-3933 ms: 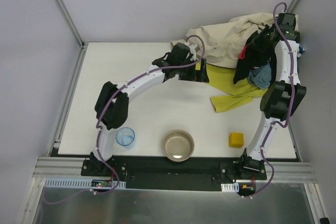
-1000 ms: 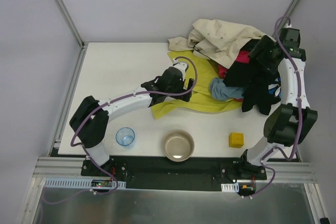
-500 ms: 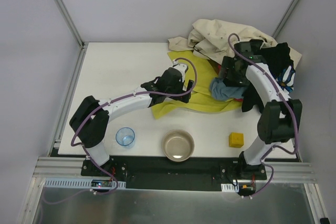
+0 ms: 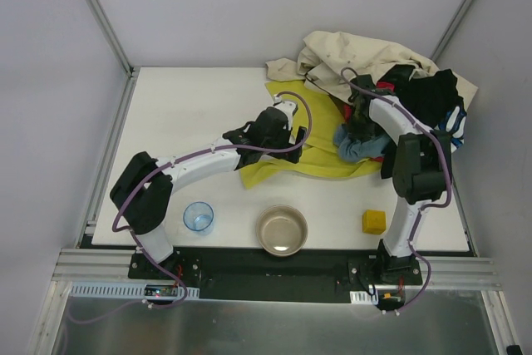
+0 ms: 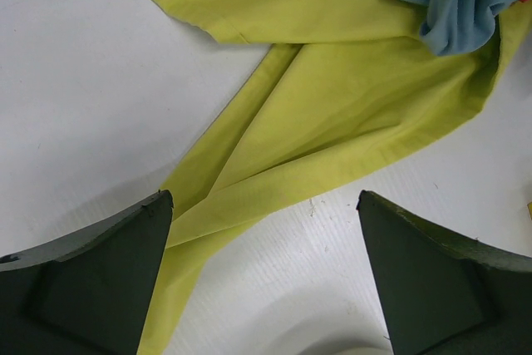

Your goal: Pick out a specific cloth from the pile

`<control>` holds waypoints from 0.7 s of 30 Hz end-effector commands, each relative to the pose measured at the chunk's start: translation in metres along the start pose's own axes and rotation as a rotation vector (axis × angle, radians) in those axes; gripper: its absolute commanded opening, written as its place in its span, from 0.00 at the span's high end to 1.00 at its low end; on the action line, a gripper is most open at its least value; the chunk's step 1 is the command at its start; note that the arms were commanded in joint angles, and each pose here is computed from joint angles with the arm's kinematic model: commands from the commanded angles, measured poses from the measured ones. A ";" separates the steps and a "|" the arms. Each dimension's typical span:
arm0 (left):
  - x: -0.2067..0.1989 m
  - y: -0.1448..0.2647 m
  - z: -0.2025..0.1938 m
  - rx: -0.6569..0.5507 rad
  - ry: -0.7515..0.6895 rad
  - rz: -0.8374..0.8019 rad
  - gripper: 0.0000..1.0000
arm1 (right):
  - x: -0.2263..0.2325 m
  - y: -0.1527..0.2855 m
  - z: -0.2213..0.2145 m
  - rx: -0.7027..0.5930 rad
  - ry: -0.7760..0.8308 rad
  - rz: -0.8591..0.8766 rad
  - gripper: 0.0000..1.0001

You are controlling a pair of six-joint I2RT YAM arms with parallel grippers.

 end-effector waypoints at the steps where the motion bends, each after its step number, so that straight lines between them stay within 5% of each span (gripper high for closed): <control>1: -0.006 0.002 0.010 -0.022 -0.001 -0.021 0.07 | -0.019 0.019 0.011 -0.046 -0.050 -0.035 0.93; 2: -0.008 0.000 0.011 -0.017 -0.001 -0.028 0.07 | -0.026 0.024 0.012 -0.058 -0.069 -0.040 0.99; 21: -0.079 -0.103 0.026 0.136 -0.145 -0.183 0.02 | -0.140 0.120 0.043 -0.360 -0.419 -0.045 0.99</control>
Point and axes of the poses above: each gripper's point midway between its finger pads, its own y axis back along the fingers, its own x axis along the line the jaws close on, z = x × y, the point moved 10 cm from there along y, back along the fingers, and after that the axes turned 14 degrees about y, right-handed, at the moved point
